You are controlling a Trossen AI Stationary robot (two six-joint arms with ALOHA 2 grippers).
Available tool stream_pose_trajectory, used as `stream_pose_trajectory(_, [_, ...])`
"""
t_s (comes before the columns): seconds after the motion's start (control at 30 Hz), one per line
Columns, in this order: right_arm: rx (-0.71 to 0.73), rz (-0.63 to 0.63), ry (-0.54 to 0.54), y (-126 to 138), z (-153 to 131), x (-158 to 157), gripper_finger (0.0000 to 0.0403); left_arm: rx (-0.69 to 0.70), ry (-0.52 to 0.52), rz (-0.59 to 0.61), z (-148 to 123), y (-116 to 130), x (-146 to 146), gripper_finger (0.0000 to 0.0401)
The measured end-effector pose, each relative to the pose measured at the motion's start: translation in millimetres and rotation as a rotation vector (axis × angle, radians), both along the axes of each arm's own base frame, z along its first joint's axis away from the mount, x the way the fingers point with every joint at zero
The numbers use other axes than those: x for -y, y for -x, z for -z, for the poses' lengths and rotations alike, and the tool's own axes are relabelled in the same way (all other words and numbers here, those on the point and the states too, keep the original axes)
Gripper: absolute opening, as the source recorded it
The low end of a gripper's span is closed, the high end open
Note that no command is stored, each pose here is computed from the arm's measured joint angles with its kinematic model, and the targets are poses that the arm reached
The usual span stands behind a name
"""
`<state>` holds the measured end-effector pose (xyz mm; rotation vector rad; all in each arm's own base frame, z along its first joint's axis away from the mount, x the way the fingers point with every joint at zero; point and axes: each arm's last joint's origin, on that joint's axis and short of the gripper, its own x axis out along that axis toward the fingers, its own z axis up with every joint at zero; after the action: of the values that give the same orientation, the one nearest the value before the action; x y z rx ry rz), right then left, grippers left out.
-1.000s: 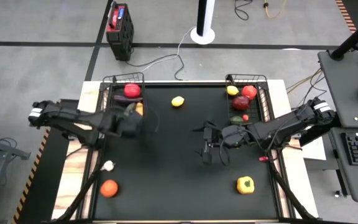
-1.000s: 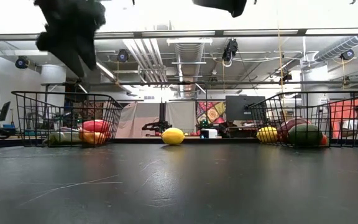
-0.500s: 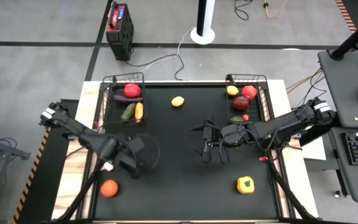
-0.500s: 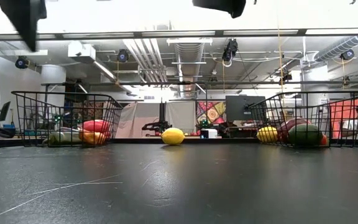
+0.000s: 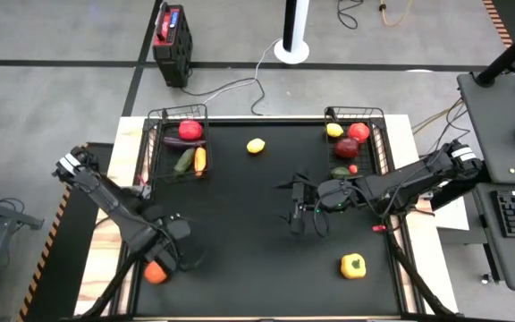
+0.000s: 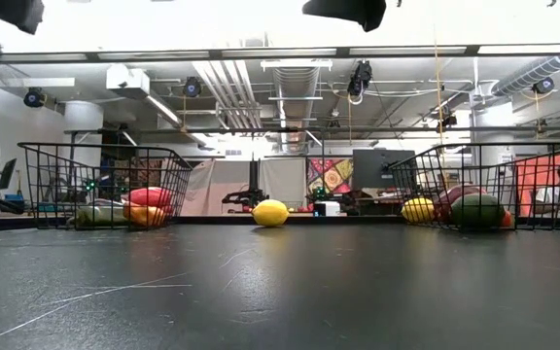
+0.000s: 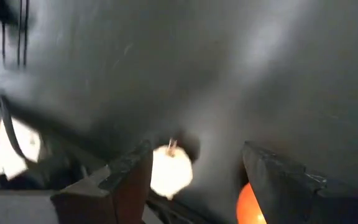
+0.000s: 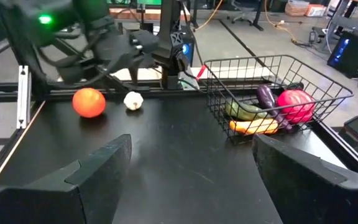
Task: Sort produce into baskets
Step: Put the white garlic into the left wire basket
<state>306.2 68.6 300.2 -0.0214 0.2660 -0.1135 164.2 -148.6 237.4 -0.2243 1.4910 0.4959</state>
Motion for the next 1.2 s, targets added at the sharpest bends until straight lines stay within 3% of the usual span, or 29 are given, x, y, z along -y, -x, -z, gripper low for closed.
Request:
stream_pose_trajectory(0.17, [0.001,0.001,-0.006,0,0,0,0.0328,-0.066,0.069,-0.404,10,16,-17,0.0233])
stream_pose_trajectory(0.23, [0.001,0.002,-0.006,0,0,0,0.0329,-0.091,0.081,-0.497,16,19,-18,0.0233])
stream_pose_trajectory(0.53, [0.005,0.008,-0.022,0,0,1,0.0331,-0.165,0.044,-0.521,45,19,-14,0.0233])
stream_pose_trajectory(0.9, [0.006,0.011,-0.032,0,0,1,0.0332,-0.202,-0.013,-0.519,59,22,-17,0.0233])
stream_pose_trajectory(1.2, [0.004,0.011,-0.031,0,0,1,0.0331,-0.184,0.01,-0.526,80,27,-22,0.0233])
